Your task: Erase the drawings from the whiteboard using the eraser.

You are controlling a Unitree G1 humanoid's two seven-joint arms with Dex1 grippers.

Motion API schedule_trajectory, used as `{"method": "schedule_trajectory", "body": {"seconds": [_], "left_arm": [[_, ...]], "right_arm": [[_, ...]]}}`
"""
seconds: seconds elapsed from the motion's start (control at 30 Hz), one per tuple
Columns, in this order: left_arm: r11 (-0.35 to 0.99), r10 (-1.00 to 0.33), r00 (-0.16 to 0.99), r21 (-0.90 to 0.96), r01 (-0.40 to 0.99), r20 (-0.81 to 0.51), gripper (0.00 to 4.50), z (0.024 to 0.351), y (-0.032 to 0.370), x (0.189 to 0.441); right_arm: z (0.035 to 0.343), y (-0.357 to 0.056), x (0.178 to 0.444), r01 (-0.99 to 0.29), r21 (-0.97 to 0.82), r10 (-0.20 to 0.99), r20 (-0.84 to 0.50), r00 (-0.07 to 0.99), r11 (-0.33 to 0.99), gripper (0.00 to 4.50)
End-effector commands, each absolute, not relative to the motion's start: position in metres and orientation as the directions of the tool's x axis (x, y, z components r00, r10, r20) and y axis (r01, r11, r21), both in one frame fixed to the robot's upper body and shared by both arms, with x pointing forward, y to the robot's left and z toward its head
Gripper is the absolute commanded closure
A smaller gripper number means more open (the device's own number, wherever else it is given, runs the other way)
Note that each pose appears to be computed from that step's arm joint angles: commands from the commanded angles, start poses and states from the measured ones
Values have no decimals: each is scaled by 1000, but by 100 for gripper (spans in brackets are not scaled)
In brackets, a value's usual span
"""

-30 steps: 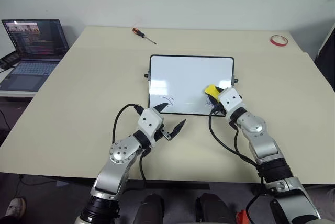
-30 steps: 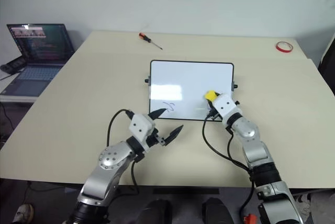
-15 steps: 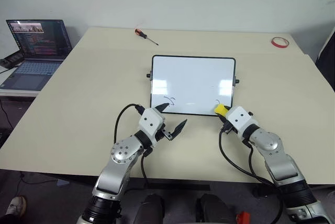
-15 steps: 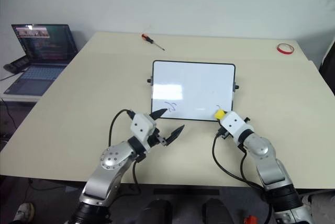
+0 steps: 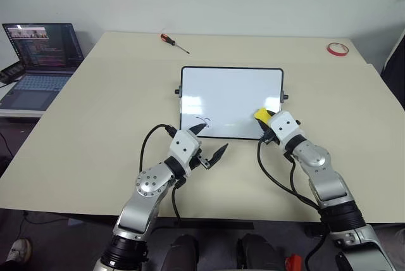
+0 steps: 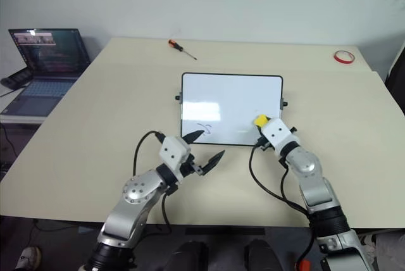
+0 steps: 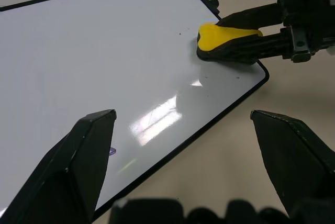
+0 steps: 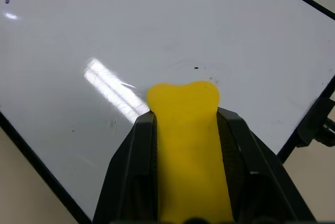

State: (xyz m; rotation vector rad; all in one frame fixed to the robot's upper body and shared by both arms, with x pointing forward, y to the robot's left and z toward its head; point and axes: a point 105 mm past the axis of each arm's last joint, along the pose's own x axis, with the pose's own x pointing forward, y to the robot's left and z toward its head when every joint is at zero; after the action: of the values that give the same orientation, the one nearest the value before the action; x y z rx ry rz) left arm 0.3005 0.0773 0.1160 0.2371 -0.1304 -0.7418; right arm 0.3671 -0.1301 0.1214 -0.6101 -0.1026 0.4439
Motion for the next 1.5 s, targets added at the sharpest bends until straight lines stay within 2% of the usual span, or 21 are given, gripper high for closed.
{"method": "schedule_trajectory", "body": {"seconds": [0.03, 0.37, 0.57, 0.83, 1.07, 1.23, 1.33, 1.5], "left_arm": [[714, -682, 728, 280, 642, 71, 0, 126, 76, 300], [708, -691, 719, 268, 653, 72, 0, 125, 72, 299], [703, -697, 713, 266, 660, 73, 0, 125, 70, 299], [700, -698, 713, 273, 660, 69, 0, 125, 72, 299], [715, -681, 729, 277, 642, 68, 0, 124, 77, 296], [722, -672, 737, 278, 633, 69, 0, 124, 78, 296], [726, -669, 740, 278, 629, 70, 0, 124, 78, 297], [725, -670, 740, 272, 632, 67, 0, 123, 78, 296]], "right_arm": [[110, -139, 369, -371, -603, 394, -100, 914, 707, 331], [82, -170, 340, -403, -613, 317, -250, 915, 680, 331], [77, -177, 328, -406, -606, 299, -275, 914, 684, 331], [121, -134, 348, -371, -557, 420, -44, 907, 743, 331], [137, -110, 359, -378, -559, 479, 39, 877, 738, 331], [119, -109, 361, -403, -632, 484, -50, 873, 662, 331], [100, -123, 361, -409, -688, 439, -145, 887, 599, 331], [94, -147, 357, -388, -694, 373, -183, 910, 606, 331]]}}
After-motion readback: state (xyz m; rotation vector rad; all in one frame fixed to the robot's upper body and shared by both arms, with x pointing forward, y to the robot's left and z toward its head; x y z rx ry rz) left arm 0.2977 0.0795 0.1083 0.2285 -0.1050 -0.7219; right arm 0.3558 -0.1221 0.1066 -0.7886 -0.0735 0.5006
